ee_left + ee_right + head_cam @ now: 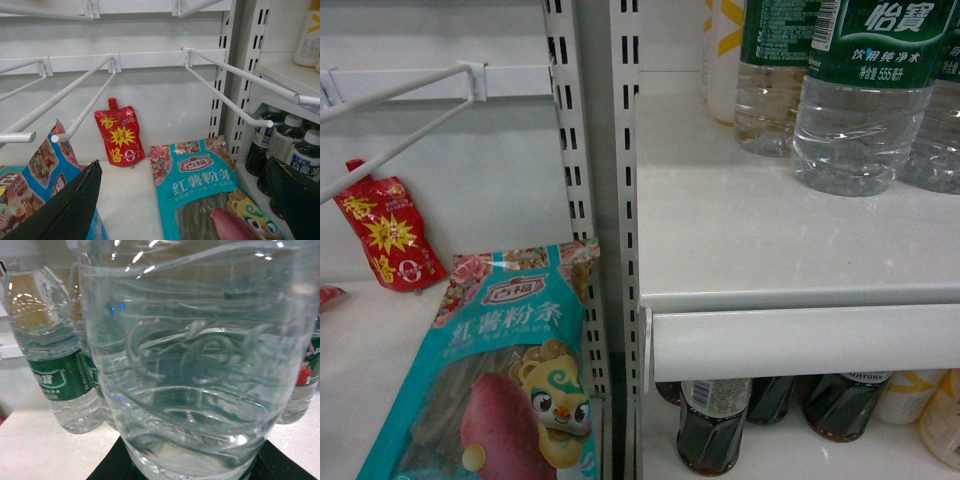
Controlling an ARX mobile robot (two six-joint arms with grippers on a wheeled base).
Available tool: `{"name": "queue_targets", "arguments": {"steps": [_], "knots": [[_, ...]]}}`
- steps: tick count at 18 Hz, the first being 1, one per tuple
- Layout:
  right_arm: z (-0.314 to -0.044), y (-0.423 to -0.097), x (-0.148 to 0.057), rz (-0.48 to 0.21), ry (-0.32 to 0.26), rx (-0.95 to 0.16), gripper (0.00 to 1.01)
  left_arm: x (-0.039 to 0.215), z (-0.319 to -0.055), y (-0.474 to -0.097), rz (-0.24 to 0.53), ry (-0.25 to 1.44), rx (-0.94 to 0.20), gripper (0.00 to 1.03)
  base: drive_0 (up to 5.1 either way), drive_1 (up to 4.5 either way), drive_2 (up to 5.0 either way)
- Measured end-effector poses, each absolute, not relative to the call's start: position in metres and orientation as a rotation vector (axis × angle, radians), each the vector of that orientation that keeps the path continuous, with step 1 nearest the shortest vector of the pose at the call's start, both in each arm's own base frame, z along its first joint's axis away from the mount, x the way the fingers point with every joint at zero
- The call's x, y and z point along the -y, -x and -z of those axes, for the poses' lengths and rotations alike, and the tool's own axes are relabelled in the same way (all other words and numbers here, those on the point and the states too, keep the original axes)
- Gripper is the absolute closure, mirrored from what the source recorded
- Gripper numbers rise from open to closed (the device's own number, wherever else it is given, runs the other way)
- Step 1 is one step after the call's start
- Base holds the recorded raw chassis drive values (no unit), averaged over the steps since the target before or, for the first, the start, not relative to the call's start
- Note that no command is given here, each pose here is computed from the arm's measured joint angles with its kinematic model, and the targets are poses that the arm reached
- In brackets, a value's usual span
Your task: Move water from second to third shelf
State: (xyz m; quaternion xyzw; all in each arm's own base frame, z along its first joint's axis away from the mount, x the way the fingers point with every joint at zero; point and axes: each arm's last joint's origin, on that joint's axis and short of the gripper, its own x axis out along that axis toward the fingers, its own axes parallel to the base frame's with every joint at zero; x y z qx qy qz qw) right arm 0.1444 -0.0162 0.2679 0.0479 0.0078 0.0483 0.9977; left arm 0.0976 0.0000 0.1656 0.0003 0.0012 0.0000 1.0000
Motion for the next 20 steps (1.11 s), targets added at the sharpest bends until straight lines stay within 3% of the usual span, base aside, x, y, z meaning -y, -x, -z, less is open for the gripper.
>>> {"name": "queue_targets", "arguments": {"steps": [4, 14, 20], "knots": [[-0.273, -0.157, 0.024, -0.097, -0.042, -0.059, 0.65, 0.000, -0.166, -0.098, 0.000, -0.001, -0.002, 0.05, 0.0, 0.00, 0.0], [-0.268, -0.194, 0.034, -0.137, -0.098, -0.156, 0.65, 0.000, -0.166, -0.098, 0.000, -0.001, -0.002, 0.05, 0.0, 0.00, 0.0], [-0.270, -0.206, 0.022, -0.128, -0.017, -0.160, 0.65, 0.000, -0.166, -0.098, 0.000, -0.001, -0.002, 0.05, 0.0, 0.00, 0.0]]}}
